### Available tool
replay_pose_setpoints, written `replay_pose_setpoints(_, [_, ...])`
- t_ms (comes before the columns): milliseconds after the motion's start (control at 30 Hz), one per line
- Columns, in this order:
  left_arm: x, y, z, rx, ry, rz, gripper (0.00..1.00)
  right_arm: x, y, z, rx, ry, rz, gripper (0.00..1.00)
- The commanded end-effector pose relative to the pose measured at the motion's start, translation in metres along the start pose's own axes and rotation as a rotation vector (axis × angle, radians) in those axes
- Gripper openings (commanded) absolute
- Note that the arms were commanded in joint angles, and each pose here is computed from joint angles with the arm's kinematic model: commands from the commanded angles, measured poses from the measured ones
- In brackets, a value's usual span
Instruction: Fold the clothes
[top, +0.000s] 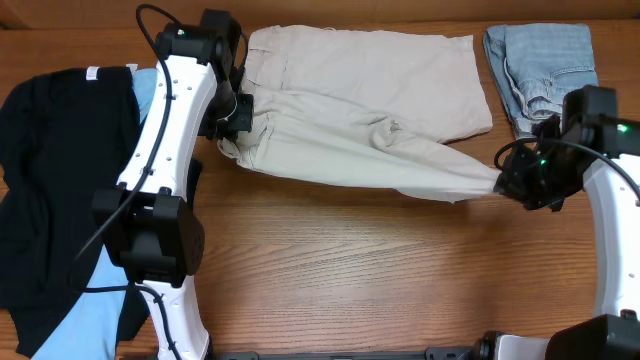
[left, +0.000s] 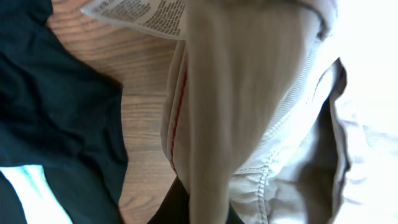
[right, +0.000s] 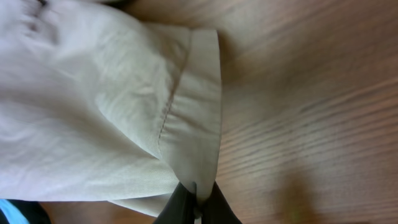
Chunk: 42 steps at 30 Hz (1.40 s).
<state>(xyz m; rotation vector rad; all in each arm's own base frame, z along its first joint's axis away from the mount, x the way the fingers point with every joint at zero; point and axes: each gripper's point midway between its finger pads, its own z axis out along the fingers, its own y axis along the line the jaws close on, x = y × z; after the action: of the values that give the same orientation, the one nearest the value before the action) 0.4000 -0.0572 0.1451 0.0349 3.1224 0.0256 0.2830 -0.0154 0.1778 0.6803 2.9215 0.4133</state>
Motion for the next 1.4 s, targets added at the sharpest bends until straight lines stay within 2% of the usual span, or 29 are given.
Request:
replay_pose_setpoints(0, [-0.002,0.012,-0.006,-0.046,-0.014,0.001,0.04,-0.024,0.006,-0.04,0.018,-0.142,-0.044,0.04])
replay_pose_setpoints(167, [0.003,0.006,-0.006,-0.021,0.008,0.012,0.04,-0.02,0.007,-0.047,0.02,-0.132,-0.042,0.04])
replay_pose_setpoints(433, [0.007,0.011,-0.005,-0.045,0.027,0.013,0.04,0.02,-0.016,-0.001,0.066,0.064,-0.012,0.04])
replay_pose_setpoints(633, [0.016,0.011,-0.006,-0.045,0.062,0.017,0.04,0.032,-0.024,0.023,0.07,0.117,0.004,0.04])
replay_pose_setpoints(667, [0.02,0.01,-0.006,-0.041,0.077,0.018,0.08,0.031,-0.022,0.022,0.061,0.115,0.003,0.04])
replay_pose_setpoints(700, [0.023,0.011,-0.006,-0.044,0.093,0.02,0.17,0.03,-0.019,0.021,0.046,0.112,0.003,0.04])
replay_pose_setpoints(733, [0.03,0.012,-0.007,-0.047,0.121,0.035,0.43,0.029,-0.015,0.019,0.024,0.107,0.0,0.04])
replay_pose_setpoints(767, [0.034,0.012,-0.008,-0.048,0.136,0.039,0.56,0.028,-0.012,0.018,0.013,0.104,-0.001,0.05])
replay_pose_setpoints(833, [0.038,0.013,-0.008,-0.053,0.154,0.04,0.68,0.028,-0.008,0.016,-0.009,0.105,-0.015,0.09])
replay_pose_setpoints(967, [0.038,0.013,-0.009,-0.049,0.151,0.039,0.75,0.034,0.003,0.015,-0.073,0.13,-0.053,0.14])
replay_pose_setpoints(1067, [0.038,0.013,-0.011,-0.049,0.144,0.039,0.76,0.038,0.003,0.014,-0.067,0.135,-0.071,0.27])
replay_pose_setpoints(1167, [0.039,0.013,-0.019,-0.047,0.122,0.038,0.76,0.039,-0.002,0.011,-0.039,0.125,-0.072,0.46])
replay_pose_setpoints(1367, [0.045,0.017,-0.059,-0.048,0.001,0.029,0.77,0.043,-0.007,0.001,-0.031,0.101,-0.05,0.48])
